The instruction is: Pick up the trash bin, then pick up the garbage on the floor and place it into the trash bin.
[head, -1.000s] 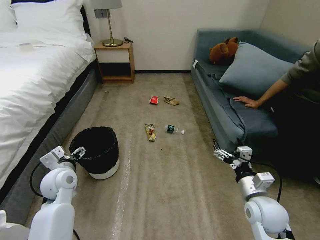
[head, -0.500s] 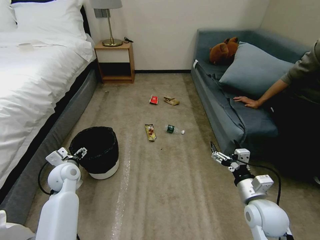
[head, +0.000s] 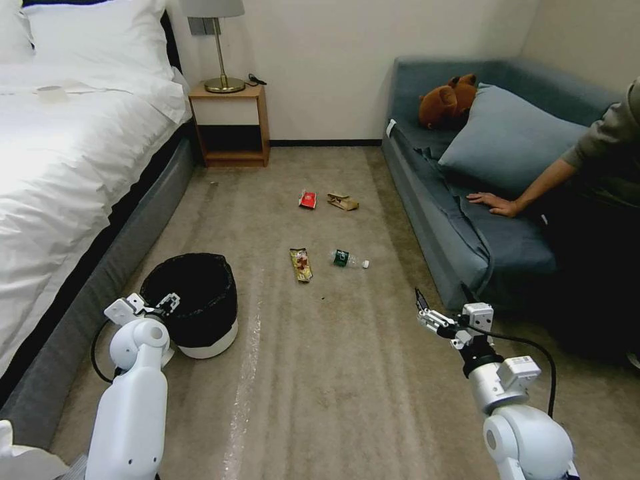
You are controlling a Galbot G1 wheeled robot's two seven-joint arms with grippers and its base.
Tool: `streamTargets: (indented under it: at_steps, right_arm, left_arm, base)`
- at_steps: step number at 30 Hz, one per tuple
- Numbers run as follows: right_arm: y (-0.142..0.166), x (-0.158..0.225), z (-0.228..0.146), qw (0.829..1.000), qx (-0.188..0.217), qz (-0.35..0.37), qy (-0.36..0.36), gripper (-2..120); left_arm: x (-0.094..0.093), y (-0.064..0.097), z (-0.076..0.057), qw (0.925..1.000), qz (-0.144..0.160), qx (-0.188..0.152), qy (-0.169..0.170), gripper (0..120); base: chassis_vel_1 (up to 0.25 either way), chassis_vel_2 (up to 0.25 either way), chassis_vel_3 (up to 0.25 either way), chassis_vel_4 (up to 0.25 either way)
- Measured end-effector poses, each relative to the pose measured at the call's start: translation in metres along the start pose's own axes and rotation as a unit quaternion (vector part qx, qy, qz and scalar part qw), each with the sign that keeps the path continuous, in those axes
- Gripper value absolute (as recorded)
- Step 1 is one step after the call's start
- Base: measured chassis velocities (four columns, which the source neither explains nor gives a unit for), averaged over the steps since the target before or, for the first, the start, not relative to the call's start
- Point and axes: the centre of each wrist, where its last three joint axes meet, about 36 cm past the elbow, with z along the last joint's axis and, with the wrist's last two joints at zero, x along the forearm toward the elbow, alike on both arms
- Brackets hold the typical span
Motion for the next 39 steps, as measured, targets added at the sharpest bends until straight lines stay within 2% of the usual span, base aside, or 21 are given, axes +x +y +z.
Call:
streamTargets:
  at_steps: [2,4,6,8,10,11,16,17,19,21,26,32,34,35,38,39]
  right_arm:
    - [0.001,-0.001,0.002,1.0,0.001,-0.001,0.002,100]
    - [0.002,-0.001,0.003,1.0,0.0,-0.002,0.002,100]
    - [0.003,-0.003,0.004,1.0,0.001,-0.002,0.002,100]
    - [0.003,-0.003,0.005,1.0,0.0,-0.003,0.002,100]
    - [0.004,-0.004,0.005,1.0,0.001,-0.003,0.002,100]
    - [0.004,-0.004,0.005,1.0,0.001,-0.003,0.002,100]
    - [0.002,-0.004,0.008,1.0,0.011,0.001,-0.003,100]
    - [0.002,-0.004,0.008,1.0,0.011,0.001,-0.003,100]
    - [0.001,-0.003,0.008,1.0,0.017,0.005,-0.004,100]
    - [0.003,-0.002,0.007,1.0,0.012,0.01,-0.001,100]
    - [0.006,-0.002,0.004,1.0,0.009,0.021,0.007,100]
    - [0.009,-0.004,0.004,0.999,0.015,0.042,0.016,100]
    - [0.01,-0.005,0.006,0.999,0.011,0.041,0.011,100]
    - [0.01,-0.005,0.006,0.999,0.011,0.041,0.011,100]
    - [0.014,-0.009,0.014,0.999,-0.004,0.04,-0.012,100]
    - [0.014,-0.009,0.014,0.999,-0.004,0.04,-0.012,100]
  left_arm:
    - [0.0,0.002,0.001,1.0,0.002,0.0,0.002,69]
    - [0.0,0.003,0.001,1.0,0.002,0.0,0.003,66]
    - [0.0,0.003,0.002,1.0,0.003,0.0,0.003,53]
    - [0.001,0.003,0.002,1.0,0.003,0.0,0.004,51]
    - [0.001,0.003,0.002,1.0,0.004,-0.001,0.005,41]
    - [0.001,0.003,0.002,1.0,0.004,-0.001,0.005,41]
    - [0.001,0.005,0.004,1.0,0.003,-0.003,0.006,18]
    - [0.001,0.005,0.004,1.0,0.003,-0.003,0.006,18]
    - [0.003,0.007,0.007,0.9999,0.005,-0.007,0.009,7]
    - [0.004,0.009,0.008,0.9999,0.005,-0.009,0.011,3]
    - [0.007,0.014,0.009,0.9998,0.005,-0.016,0.012,1]
    - [0.017,0.027,0.007,0.9994,0.0,-0.032,0.012,1]
    - [0.028,0.035,0.004,0.999,-0.003,-0.045,0.006,1]
    - [0.028,0.035,0.004,0.999,-0.003,-0.045,0.006,1]
    - [0.049,0.042,-0.002,0.9978,0.005,-0.065,-0.008,1]
    - [0.049,0.042,-0.002,0.9978,0.005,-0.065,-0.008,1]
  base:
    - [0.0,0.0,0.0,0.0]
    - [0.0,0.0,0.0,0.0]
    - [0.0,0.0,0.0,0.0]
    - [0.0,0.0,0.0,0.0]
    - [0.0,0.0,0.0,0.0]
    - [0.0,0.0,0.0,0.0]
    - [0.0,0.0,0.0,0.0]
    - [0.0,0.0,0.0,0.0]
    - [0.0,0.0,0.0,0.0]
    - [0.0,0.0,0.0,0.0]
    - [0.0,0.0,0.0,0.0]
    - [0.0,0.0,0.0,0.0]
    - [0.0,0.0,0.0,0.0]
    - [0.0,0.0,0.0,0.0]
    - [0.0,0.0,0.0,0.0]
    - [0.0,0.0,0.0,0.0]
